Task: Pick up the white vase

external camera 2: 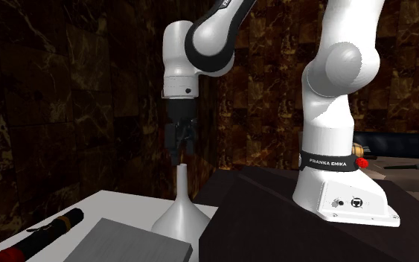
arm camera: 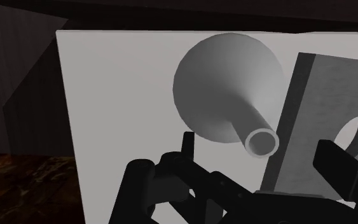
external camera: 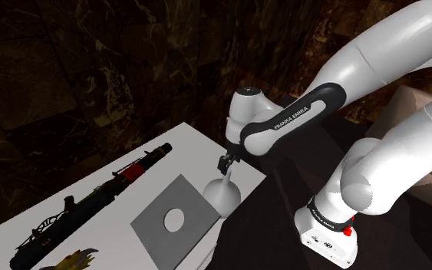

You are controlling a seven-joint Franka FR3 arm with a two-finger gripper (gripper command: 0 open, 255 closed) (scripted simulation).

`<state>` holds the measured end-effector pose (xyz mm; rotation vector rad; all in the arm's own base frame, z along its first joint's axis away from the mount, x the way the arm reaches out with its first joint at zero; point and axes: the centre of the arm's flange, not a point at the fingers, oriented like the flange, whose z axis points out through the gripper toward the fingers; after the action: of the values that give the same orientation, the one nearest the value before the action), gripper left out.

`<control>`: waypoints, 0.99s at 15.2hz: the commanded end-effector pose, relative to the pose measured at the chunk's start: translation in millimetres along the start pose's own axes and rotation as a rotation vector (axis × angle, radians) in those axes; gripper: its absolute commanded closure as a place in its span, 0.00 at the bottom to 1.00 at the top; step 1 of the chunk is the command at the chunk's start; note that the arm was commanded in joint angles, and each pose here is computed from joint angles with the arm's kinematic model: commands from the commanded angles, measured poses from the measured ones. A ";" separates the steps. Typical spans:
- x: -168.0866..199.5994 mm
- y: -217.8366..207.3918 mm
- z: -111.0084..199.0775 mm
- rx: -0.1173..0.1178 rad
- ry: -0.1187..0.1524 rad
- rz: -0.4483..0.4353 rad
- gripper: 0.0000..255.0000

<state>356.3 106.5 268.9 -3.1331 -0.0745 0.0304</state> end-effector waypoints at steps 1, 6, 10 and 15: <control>1.2 0.1 13.0 0.001 0.002 0.001 0.00; 1.7 0.3 37.2 0.001 0.002 0.001 0.00; 2.4 0.8 37.7 0.001 0.002 0.000 1.00; 2.3 0.9 38.0 0.001 0.002 0.000 1.00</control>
<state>357.8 105.5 230.7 -3.1324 -0.0725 0.0287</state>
